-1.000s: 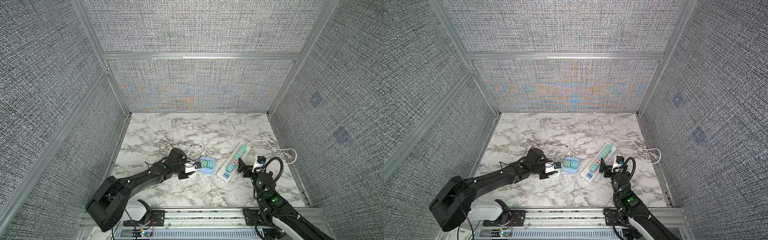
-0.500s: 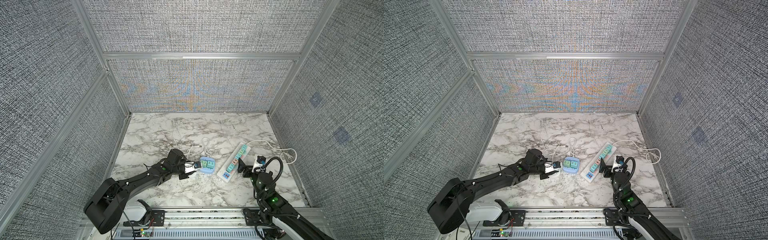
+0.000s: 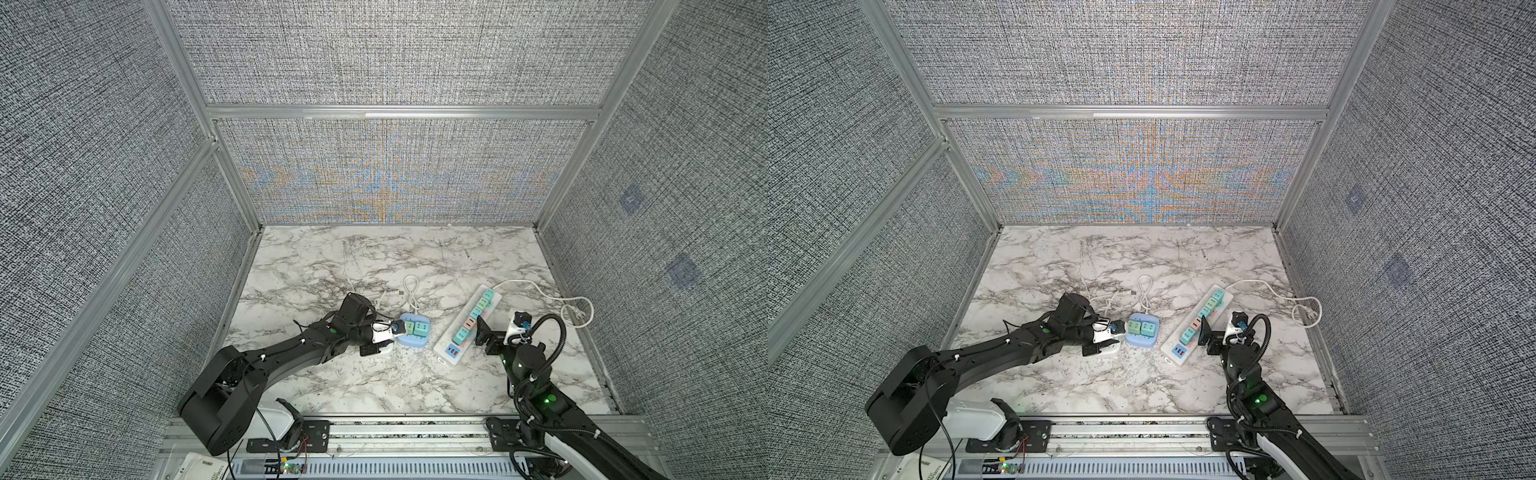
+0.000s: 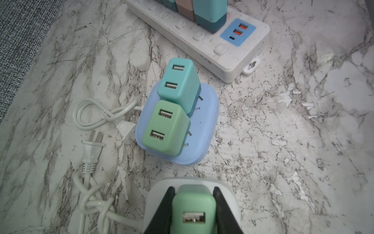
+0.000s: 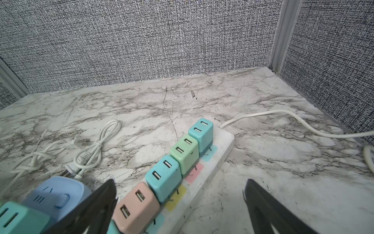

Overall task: Insert plugs into power strip
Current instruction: Insert the plug into the socket.

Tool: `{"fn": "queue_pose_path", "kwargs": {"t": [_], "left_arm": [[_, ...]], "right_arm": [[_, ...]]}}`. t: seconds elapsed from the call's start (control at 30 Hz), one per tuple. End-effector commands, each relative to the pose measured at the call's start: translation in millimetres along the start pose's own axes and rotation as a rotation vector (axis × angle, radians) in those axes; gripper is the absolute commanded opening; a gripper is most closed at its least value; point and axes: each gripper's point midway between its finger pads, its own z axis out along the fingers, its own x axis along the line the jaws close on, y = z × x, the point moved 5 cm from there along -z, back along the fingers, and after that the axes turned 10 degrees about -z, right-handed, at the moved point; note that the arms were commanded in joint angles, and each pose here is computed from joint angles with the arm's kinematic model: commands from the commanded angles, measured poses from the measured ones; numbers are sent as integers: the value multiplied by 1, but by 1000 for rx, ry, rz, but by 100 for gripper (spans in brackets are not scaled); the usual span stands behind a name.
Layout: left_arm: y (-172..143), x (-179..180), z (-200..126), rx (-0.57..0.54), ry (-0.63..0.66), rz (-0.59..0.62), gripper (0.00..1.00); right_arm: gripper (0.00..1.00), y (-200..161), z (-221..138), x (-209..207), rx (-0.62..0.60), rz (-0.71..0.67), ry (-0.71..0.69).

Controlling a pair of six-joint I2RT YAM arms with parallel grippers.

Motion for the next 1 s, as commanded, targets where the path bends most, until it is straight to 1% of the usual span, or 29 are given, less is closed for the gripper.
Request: {"fn": "queue_pose_path", "kwargs": {"t": [0.0,0.23,0.37,0.77,0.97], "left_arm": [[-6,-7,-1,29,-36,-14,0],[-7,-10,-2,19,-51,-8,0],[-8,-9,-1,34,-56,-12,0],[-9,-11,-7,32,-36,-16,0],[-12,-10,-2,51,-45,-26,0]], "right_arm": [[100,12,0,0,-42,24,1],[99,12,0,0,-43,24,1],[100,12,0,0,-42,24,0],[99,12,0,0,-42,25,0],[100,12,0,1,-42,25,2]]}}
